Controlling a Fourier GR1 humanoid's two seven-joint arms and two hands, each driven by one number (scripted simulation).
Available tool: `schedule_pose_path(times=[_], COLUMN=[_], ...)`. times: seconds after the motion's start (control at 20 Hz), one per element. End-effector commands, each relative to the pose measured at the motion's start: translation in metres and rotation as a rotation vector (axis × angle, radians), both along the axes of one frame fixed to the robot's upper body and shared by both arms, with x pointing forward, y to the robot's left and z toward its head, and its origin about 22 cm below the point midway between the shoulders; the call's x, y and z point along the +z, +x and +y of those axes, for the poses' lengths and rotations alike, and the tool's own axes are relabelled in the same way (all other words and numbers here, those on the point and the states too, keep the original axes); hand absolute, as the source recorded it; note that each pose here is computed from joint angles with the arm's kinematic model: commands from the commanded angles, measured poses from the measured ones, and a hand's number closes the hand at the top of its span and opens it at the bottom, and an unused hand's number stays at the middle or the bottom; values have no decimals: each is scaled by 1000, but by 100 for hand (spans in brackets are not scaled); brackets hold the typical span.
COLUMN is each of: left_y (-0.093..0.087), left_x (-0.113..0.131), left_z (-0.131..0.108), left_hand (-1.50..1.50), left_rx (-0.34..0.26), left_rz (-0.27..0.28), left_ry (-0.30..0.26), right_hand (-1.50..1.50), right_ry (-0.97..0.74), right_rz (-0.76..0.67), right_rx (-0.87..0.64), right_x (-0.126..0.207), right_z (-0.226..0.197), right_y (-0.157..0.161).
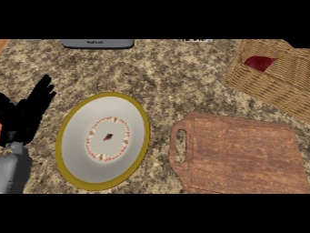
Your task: Pick the pear from the cutting board and place it in the basket
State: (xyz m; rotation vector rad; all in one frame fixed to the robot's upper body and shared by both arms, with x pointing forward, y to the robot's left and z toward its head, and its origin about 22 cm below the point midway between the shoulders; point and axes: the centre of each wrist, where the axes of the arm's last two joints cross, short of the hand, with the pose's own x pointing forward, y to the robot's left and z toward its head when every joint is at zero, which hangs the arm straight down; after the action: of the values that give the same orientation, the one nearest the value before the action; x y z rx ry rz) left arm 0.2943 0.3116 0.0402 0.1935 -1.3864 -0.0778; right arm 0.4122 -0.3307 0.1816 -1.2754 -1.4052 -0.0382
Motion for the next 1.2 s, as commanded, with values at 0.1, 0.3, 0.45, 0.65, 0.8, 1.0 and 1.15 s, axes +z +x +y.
schedule_pose_path(times=[0.1, 0.3, 0.45, 0.65, 0.8, 1.0, 1.15], left_y=[9, 2, -17, -9, -25, -25, -14], left_x=[9, -4, -3, 0, -7, -21, -8], left_z=[11, -12, 14, 18, 11, 8, 10], left_hand=[0, 0, 0, 0, 0, 0, 0], left_rx=[-13, -4, -9, 35, 16, 38, 34], left_rz=[6, 7, 16, 26, 11, 16, 12], left_ry=[7, -19, -7, 3, -8, -19, -11], right_hand=[-150, -150, -150, -150, -150, -150, -150], right_ry=[50, 222, 302, 385, 364, 371, 381], right_rz=[-110, -258, -358, -401, -385, -274, -233], right_rx=[29, -97, -146, -149, -138, -51, -15], right_x=[-10, 10, 26, 25, 46, 23, 21], right_z=[-25, -33, -69, -99, -136, -174, -204], right_y=[-2, -11, -32, -68, -109, -162, -199])
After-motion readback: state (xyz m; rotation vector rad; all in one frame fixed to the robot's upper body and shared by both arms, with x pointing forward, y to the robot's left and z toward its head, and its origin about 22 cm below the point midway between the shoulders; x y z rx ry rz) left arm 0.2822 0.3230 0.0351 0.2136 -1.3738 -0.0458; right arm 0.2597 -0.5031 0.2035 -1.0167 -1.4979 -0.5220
